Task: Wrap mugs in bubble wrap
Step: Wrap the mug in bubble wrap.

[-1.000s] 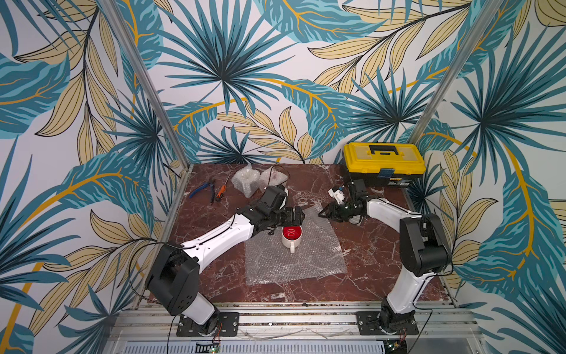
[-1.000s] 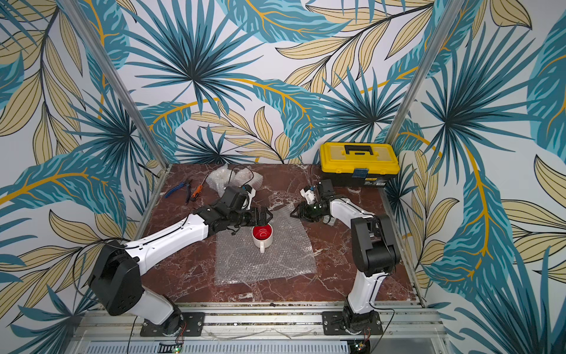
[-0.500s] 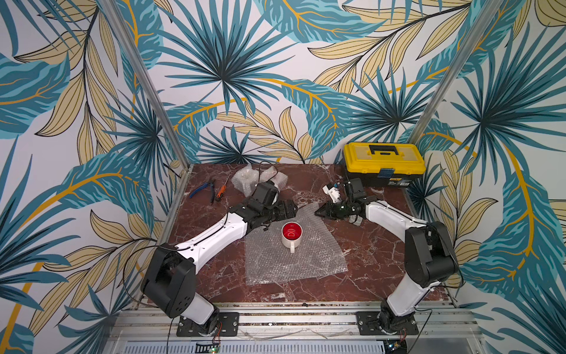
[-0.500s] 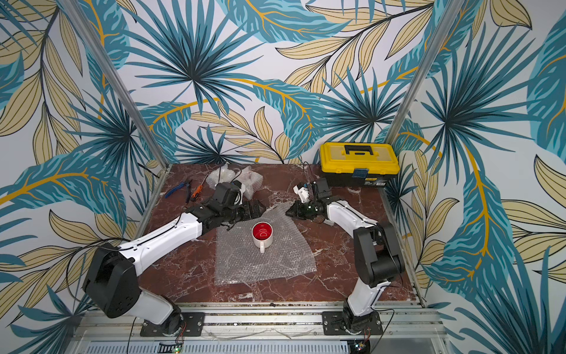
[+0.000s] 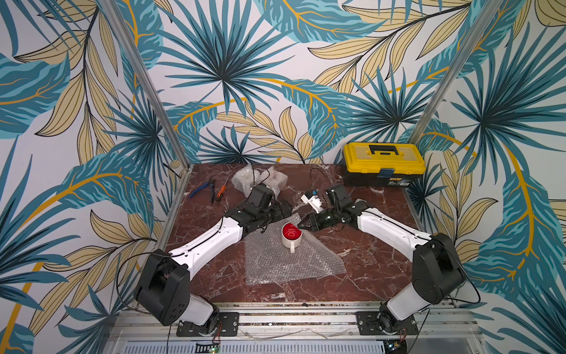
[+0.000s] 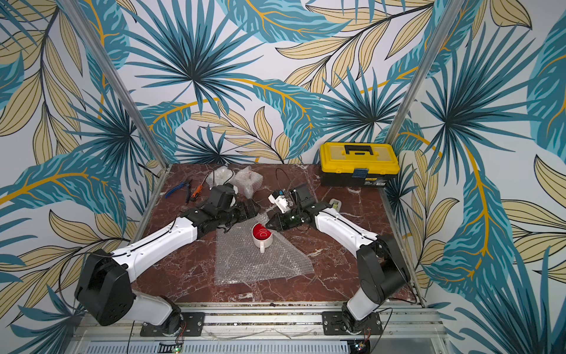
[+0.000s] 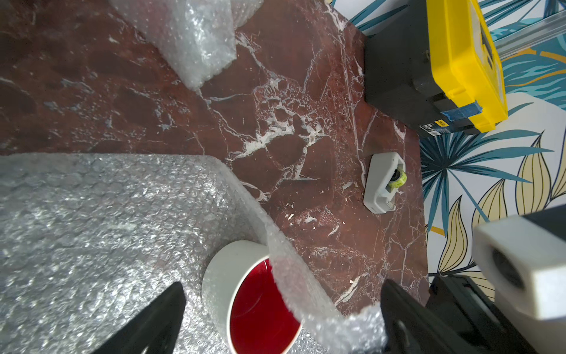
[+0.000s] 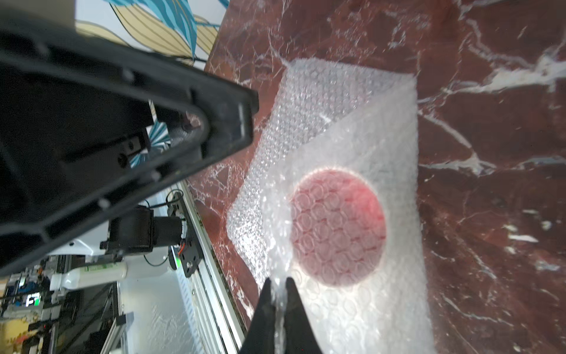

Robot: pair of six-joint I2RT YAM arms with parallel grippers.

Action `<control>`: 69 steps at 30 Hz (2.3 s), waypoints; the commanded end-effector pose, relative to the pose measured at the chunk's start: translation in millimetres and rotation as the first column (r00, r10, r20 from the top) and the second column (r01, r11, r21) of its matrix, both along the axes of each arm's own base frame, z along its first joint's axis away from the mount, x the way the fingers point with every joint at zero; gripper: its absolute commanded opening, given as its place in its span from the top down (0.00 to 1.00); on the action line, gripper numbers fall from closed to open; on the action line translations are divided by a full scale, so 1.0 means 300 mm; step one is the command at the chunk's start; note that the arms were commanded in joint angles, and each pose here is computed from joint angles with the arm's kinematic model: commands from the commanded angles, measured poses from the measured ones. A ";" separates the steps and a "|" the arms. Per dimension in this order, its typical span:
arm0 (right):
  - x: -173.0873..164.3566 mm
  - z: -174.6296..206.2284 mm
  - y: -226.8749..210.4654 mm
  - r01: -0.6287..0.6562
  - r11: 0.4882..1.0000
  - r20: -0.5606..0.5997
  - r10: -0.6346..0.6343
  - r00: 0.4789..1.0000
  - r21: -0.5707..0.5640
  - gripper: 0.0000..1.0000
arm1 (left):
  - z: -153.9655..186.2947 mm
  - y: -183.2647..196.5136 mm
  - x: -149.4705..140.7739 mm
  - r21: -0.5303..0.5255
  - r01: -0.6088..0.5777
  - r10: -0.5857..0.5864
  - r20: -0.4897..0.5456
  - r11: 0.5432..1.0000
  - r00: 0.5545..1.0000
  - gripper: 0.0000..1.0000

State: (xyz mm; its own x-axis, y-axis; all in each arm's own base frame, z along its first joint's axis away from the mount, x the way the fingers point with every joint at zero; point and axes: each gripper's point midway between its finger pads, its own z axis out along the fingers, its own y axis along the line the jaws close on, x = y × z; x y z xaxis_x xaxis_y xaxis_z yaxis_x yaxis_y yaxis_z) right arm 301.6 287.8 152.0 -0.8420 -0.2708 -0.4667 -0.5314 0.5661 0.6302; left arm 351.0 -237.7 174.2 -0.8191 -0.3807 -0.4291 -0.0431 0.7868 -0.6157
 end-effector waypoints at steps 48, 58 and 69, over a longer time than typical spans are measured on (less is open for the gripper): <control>-0.308 -0.243 -0.477 0.527 0.763 0.076 -0.541 0.838 -0.374 0.19 | -0.424 -0.030 -0.098 0.113 0.066 -0.040 -0.221 0.991 0.975 0.08; -0.335 -0.382 -0.500 0.526 0.731 0.034 -0.570 0.821 -0.435 0.34 | -0.446 -0.029 -0.104 0.116 0.060 -0.031 -0.240 0.991 0.970 0.08; -0.297 -0.282 -0.487 0.592 0.746 0.097 -0.594 0.798 -0.304 0.81 | -0.486 -0.032 -0.119 0.118 0.063 -0.028 -0.277 0.991 0.960 0.07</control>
